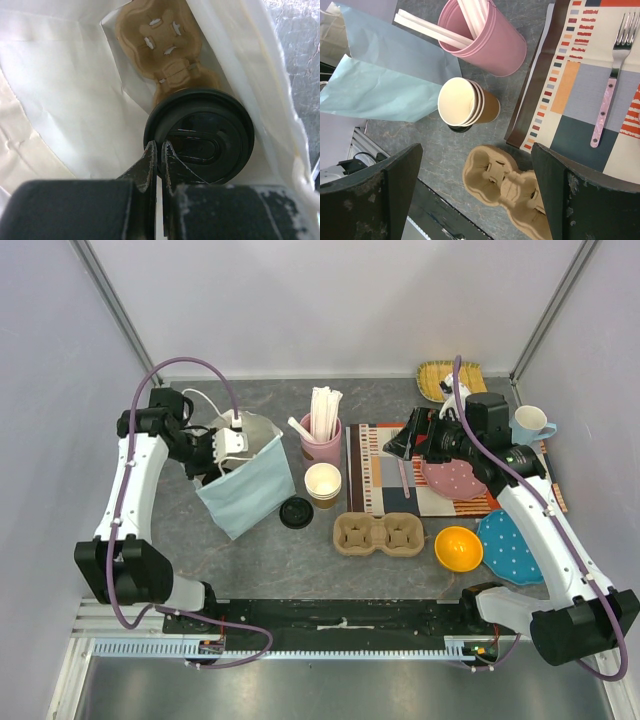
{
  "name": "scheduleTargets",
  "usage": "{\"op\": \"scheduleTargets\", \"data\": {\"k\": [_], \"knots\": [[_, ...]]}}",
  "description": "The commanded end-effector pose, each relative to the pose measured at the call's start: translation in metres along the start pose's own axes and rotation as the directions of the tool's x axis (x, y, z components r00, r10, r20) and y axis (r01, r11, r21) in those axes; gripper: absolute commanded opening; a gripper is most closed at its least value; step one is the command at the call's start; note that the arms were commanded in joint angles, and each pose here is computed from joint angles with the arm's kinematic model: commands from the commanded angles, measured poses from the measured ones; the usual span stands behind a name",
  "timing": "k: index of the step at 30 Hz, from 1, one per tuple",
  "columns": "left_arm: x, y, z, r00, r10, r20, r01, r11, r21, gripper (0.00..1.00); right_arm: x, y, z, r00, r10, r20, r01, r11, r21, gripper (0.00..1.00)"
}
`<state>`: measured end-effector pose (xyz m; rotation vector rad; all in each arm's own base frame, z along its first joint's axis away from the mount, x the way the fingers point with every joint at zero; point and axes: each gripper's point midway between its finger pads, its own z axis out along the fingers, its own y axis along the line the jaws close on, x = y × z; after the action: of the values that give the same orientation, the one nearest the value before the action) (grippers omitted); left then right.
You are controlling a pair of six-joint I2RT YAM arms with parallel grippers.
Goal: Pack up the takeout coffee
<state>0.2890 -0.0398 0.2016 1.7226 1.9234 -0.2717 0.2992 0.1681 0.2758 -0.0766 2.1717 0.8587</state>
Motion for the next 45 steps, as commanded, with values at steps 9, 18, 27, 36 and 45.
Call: {"op": "scheduleTargets", "data": {"k": [9, 18, 27, 36, 45], "knots": [[0.01, 0.007, 0.009, 0.996, 0.087, -0.036, -0.087, 0.996, -0.001, 0.02, -0.02, 0.017, -0.006, 0.998, -0.026, 0.063, 0.029, 0.999, -0.041, 0.98], [-0.01, 0.011, -0.004, 0.998, 0.057, 0.027, -0.056, 0.998, -0.038, 0.02, -0.02, 0.018, -0.007, 0.997, -0.032, 0.066, 0.035, 0.998, -0.043, 0.98], [-0.003, 0.017, 0.001, 0.998, 0.066, -0.001, -0.066, 0.997, -0.043, 0.02, -0.018, 0.017, -0.009, 0.997, -0.03, 0.069, 0.033, 0.999, -0.039, 0.98], [0.02, 0.003, 0.026, 0.99, 0.133, -0.049, -0.134, 0.991, -0.008, 0.02, -0.014, 0.016, -0.009, 0.998, -0.024, 0.062, 0.027, 0.999, -0.036, 0.98], [0.011, 0.006, 0.023, 0.996, 0.09, -0.025, -0.09, 0.996, -0.006, 0.02, -0.016, 0.017, -0.011, 0.997, -0.031, 0.067, 0.033, 0.999, -0.036, 0.98]]}}
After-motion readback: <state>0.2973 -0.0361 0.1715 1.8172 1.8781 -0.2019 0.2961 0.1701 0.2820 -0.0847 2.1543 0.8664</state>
